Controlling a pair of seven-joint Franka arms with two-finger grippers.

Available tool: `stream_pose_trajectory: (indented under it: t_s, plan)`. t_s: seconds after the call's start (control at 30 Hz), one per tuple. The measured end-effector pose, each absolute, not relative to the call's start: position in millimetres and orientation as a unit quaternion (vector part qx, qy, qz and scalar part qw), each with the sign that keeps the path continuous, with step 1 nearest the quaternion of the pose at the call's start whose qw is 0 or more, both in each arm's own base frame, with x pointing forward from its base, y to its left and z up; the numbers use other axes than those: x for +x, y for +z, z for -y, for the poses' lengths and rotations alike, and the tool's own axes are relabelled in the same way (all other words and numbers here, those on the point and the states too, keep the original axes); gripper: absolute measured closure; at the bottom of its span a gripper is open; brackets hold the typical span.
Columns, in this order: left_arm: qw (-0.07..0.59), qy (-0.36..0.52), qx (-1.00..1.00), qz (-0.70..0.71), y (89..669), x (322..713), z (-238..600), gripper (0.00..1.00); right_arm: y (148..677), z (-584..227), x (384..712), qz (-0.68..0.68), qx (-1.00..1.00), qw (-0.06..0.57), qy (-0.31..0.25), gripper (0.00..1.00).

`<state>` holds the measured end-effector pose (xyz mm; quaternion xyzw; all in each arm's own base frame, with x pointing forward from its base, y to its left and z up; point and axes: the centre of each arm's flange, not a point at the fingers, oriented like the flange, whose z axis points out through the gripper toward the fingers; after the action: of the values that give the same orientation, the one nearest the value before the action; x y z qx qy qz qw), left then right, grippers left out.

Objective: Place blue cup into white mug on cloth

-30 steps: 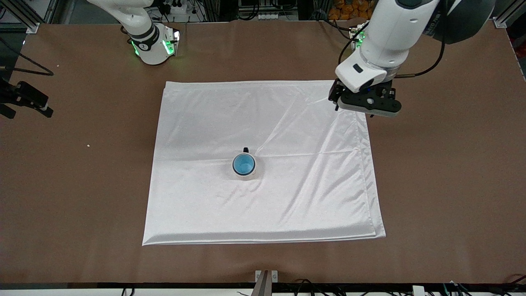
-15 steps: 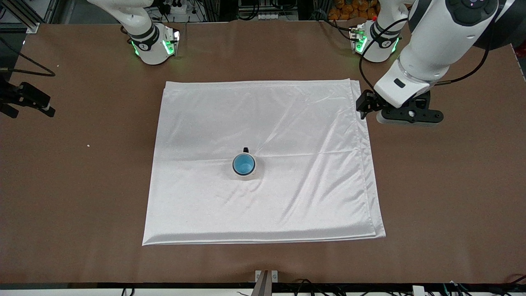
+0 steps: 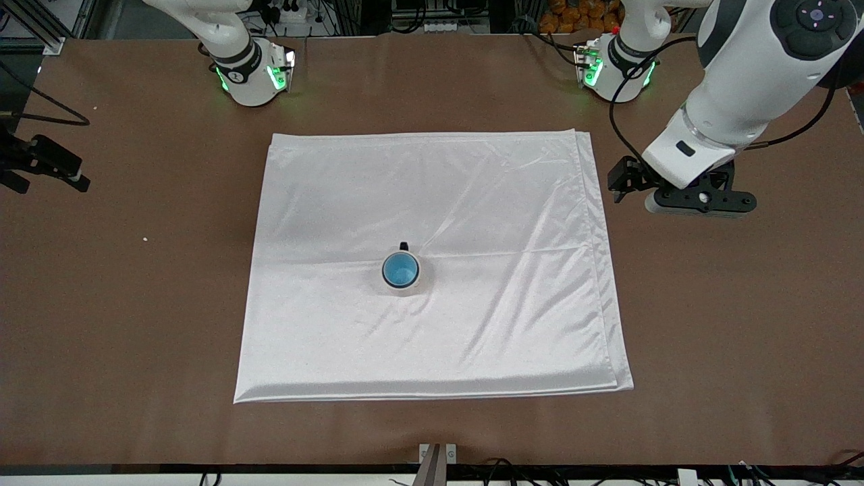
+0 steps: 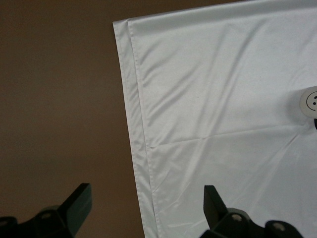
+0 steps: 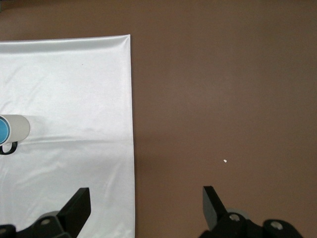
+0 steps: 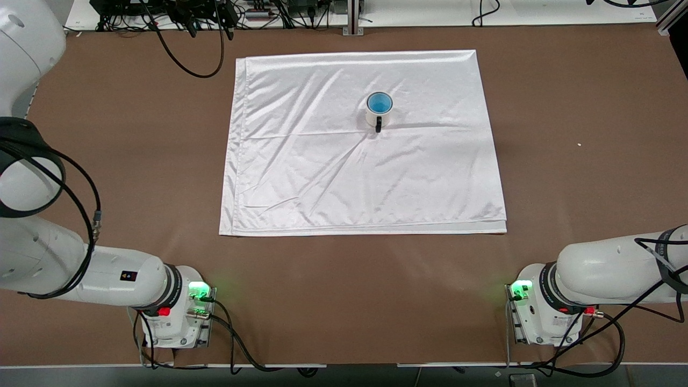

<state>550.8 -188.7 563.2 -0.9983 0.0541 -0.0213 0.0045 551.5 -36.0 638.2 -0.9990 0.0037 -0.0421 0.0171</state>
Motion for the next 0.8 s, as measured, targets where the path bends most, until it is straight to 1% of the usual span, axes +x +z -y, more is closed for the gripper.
stream_pose_trajectory:
  t_s: [0.8]
  plan:
    - [0.006,-0.019,-0.998,-0.062,561.5,552.6,182.2,0.0,637.1,37.2,551.5,-0.005,-0.999,0.017,-0.04,0.0]
